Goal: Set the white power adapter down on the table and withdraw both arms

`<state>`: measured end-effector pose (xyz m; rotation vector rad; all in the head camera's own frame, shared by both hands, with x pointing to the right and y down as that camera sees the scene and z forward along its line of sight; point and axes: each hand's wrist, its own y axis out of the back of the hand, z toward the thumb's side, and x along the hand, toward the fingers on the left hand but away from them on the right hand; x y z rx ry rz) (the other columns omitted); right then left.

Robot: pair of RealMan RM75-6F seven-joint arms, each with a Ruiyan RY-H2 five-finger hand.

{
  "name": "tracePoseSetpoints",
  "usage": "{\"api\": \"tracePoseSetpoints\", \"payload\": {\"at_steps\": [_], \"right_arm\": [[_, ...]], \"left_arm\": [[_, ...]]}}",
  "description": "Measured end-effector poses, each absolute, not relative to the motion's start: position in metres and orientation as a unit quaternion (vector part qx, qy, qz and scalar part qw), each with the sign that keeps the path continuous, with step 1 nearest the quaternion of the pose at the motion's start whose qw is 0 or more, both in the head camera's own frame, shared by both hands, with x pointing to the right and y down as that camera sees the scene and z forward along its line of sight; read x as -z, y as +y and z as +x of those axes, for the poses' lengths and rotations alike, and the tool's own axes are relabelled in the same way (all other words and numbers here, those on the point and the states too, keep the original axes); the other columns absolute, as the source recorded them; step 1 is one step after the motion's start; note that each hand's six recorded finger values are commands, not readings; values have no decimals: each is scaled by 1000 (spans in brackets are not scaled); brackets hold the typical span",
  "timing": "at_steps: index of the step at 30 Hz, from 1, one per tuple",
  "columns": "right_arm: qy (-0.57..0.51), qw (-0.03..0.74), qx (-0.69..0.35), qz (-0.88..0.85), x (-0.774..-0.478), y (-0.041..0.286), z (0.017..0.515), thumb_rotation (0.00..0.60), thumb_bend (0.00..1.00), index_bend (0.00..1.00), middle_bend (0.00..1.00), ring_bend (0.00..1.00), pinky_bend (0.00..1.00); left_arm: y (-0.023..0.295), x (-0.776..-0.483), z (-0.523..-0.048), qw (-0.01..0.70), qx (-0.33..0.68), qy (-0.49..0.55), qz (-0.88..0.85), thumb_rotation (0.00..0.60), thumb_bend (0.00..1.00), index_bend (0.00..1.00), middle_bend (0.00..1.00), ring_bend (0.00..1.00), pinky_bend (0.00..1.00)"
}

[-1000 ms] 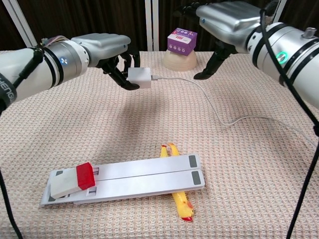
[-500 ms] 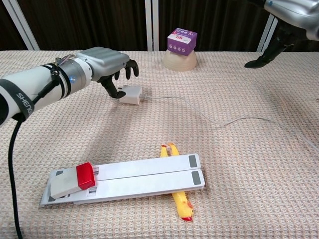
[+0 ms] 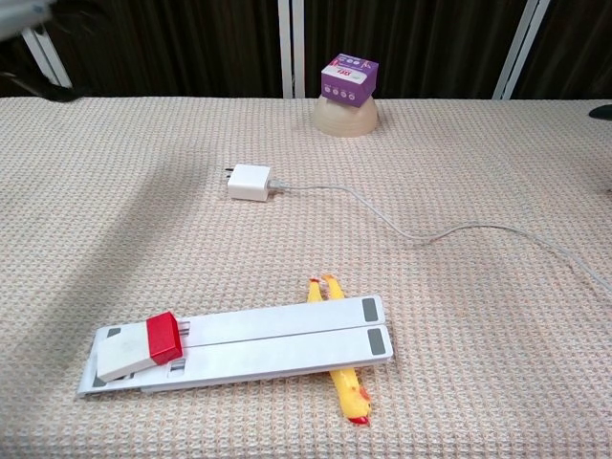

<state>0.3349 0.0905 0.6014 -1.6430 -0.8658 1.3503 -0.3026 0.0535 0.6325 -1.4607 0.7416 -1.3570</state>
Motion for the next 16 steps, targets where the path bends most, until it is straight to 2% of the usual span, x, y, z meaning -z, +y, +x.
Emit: {"api": "tracePoseSetpoints", "payload": {"at_steps": [5,8,12,16], "right_arm": [[-344,403,-546,-649,-585,117,384,600,226,0,18,0,82],[-365,400,-551,-636,-574,133,412,600,227,0,18,0,76],[-394,401,-559,-609,-557,162,446,600,228,0,23,0,69],[-424,400,-561,-588,-541,196,473,600,236,0,35,0,65]], "left_arm": [[90,-582,-387,493,582,339,-550,515,268,183,192,198,266],[125,-559,-423,483,593,356,-537,559,269,185,192,198,262],[175,-538,-454,466,608,373,-524,587,268,185,192,198,261],[224,-522,-472,445,618,394,-514,589,268,185,192,198,261]]}}
